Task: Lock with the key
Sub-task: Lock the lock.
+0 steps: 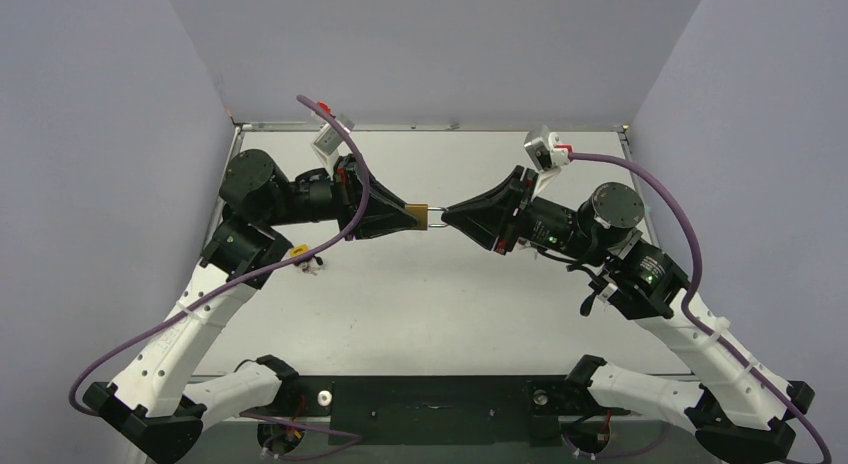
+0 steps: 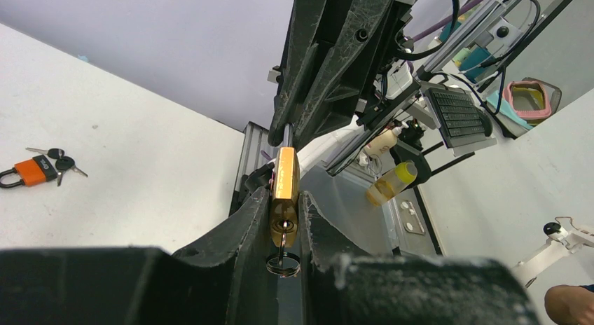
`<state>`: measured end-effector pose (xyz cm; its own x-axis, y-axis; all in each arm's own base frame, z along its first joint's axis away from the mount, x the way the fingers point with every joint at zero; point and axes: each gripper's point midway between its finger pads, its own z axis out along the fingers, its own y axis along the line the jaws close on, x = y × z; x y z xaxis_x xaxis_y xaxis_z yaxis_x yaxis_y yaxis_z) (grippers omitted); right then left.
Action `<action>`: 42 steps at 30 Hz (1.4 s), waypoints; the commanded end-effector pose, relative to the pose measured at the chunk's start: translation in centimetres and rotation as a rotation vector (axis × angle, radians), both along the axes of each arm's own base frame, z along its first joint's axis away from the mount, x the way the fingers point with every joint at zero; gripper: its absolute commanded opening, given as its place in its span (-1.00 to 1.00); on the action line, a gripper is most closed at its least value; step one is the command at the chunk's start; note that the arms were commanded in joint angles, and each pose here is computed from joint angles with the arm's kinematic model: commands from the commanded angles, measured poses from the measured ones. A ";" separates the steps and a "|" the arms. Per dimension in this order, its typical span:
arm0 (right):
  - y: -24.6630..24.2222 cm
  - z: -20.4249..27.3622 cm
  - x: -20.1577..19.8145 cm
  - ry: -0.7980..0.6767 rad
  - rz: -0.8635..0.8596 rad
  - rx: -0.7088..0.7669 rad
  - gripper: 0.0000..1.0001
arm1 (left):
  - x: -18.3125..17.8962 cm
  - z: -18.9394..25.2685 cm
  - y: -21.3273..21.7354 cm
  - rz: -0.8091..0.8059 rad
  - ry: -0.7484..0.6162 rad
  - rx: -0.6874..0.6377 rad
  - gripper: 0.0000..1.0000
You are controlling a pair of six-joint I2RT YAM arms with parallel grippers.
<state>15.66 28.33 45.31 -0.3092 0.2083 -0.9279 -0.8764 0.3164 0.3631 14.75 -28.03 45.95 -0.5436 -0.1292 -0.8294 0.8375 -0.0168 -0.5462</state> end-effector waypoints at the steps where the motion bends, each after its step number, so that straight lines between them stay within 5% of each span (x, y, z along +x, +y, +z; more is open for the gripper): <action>1: 0.0 1.3 -0.3 -0.031 0.002 0.028 -0.92 | -0.9 2.3 0.6 0.006 -0.083 -0.049 -1.00; 28: 4.4 0.6 -1.6 0.063 0.072 0.055 -1.00 | -1.0 2.5 -0.5 -0.047 -0.050 -0.098 -1.00; 42: 5.6 -3.8 0.3 0.102 -0.076 -0.117 -1.00 | 1.9 2.3 -1.6 0.088 0.040 -0.069 -1.00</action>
<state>16.17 30.17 46.72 -0.3028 0.2924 -0.9071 -0.8192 0.4065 0.4045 15.45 -28.16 47.53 -0.5646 -0.2038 -0.7998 0.8197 -0.0252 -0.5723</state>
